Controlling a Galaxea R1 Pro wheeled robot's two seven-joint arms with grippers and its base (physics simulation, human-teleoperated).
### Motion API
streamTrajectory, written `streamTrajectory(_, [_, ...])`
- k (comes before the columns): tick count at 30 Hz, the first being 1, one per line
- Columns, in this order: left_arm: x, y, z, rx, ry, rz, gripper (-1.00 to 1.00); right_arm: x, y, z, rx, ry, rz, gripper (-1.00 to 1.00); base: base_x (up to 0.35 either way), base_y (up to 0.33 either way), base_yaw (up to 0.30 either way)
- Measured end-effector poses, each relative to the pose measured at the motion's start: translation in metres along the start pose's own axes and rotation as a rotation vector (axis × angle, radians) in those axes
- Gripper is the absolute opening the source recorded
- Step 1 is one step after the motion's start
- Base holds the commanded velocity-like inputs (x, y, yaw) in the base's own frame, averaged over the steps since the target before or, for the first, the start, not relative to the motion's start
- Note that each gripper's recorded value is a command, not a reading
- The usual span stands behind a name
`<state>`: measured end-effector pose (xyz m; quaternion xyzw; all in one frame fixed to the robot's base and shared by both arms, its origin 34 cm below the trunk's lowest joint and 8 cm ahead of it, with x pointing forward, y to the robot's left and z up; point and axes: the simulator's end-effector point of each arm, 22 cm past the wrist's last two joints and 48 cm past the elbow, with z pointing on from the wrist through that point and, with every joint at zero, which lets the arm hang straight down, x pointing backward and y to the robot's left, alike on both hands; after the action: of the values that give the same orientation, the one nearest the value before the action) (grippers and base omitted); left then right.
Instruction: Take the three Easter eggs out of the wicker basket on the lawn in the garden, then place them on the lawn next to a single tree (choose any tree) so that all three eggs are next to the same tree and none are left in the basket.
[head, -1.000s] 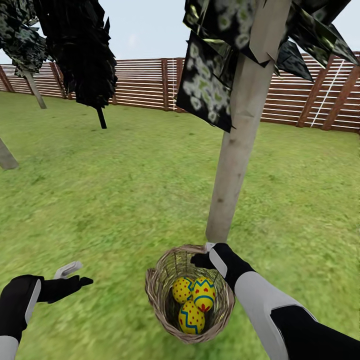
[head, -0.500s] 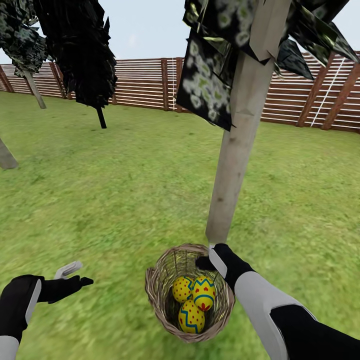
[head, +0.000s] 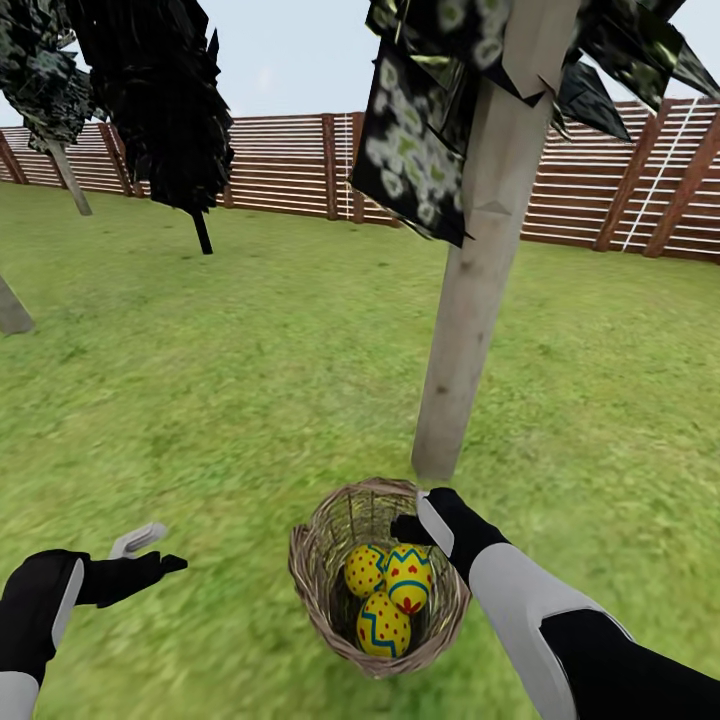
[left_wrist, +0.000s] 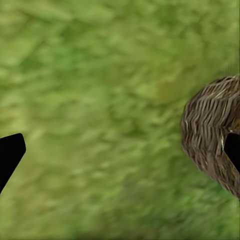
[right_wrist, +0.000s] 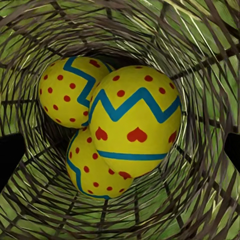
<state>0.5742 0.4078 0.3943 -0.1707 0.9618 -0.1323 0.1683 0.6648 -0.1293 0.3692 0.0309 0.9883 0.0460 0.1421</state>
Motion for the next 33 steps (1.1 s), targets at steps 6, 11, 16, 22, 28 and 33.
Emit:
streamTrajectory(6, [0.007, 0.005, 0.011, -0.002, 0.001, 0.001, 1.00, 0.003, -0.001, 0.011, -0.001, -0.013, 0.001, 1.00, 0.000, 0.000, 0.000])
streamTrajectory(11, [0.013, 0.009, 0.020, -0.001, 0.000, 0.001, 1.00, 0.009, -0.002, 0.021, 0.000, -0.012, 0.001, 1.00, 0.000, 0.000, 0.000])
streamTrajectory(16, [0.019, 0.013, 0.030, 0.000, 0.001, 0.001, 1.00, 0.014, -0.006, 0.030, 0.006, -0.017, 0.003, 1.00, 0.000, 0.000, 0.000])
streamTrajectory(22, [0.038, 0.022, 0.048, -0.001, 0.032, -0.013, 1.00, 0.009, -0.011, 0.041, 0.022, -0.065, 0.019, 1.00, 0.000, 0.000, 0.000])
streamTrajectory(28, [0.046, 0.028, 0.058, -0.007, 0.045, -0.016, 1.00, 0.010, -0.018, 0.051, 0.052, -0.073, 0.023, 1.00, 0.000, 0.000, 0.000])
streamTrajectory(33, [0.053, 0.032, 0.066, -0.013, 0.064, -0.021, 1.00, 0.012, -0.020, 0.061, 0.053, -0.080, 0.030, 1.00, 0.000, 0.000, 0.000])
